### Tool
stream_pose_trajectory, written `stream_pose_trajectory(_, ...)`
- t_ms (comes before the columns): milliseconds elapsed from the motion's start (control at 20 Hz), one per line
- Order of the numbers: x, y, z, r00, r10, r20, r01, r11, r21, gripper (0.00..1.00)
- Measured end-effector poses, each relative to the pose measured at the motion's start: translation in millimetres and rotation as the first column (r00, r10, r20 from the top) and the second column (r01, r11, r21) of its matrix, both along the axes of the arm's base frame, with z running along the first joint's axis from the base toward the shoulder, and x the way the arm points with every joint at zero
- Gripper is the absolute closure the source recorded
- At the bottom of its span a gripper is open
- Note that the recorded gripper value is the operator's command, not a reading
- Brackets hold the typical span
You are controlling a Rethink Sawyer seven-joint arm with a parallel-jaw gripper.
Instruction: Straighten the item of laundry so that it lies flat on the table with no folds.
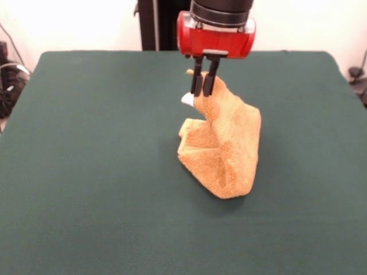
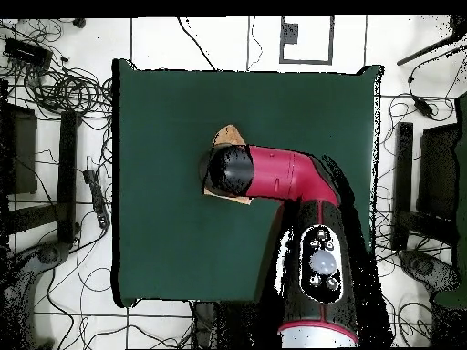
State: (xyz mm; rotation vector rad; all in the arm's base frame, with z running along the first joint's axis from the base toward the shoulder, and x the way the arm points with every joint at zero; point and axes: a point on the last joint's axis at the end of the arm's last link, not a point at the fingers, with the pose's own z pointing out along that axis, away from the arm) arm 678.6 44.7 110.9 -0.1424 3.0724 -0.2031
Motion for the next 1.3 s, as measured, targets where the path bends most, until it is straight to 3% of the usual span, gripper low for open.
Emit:
stream_pose_trajectory(400,-1.5,-4,20,0.997,-0.013,-0.072,0.01,0.999,-0.034,1.0)
stream_pose_trajectory(750,8.5,17,40,0.999,0.023,-0.048,-0.027,0.997,-0.073,1.0)
stream_pose_trajectory(1100,15.2,49,28,0.997,0.08,-0.002,-0.08,0.991,-0.105,1.0)
stream_pose_trajectory(1300,13.6,67,11,0.994,0.108,-0.012,-0.109,0.986,-0.125,1.0)
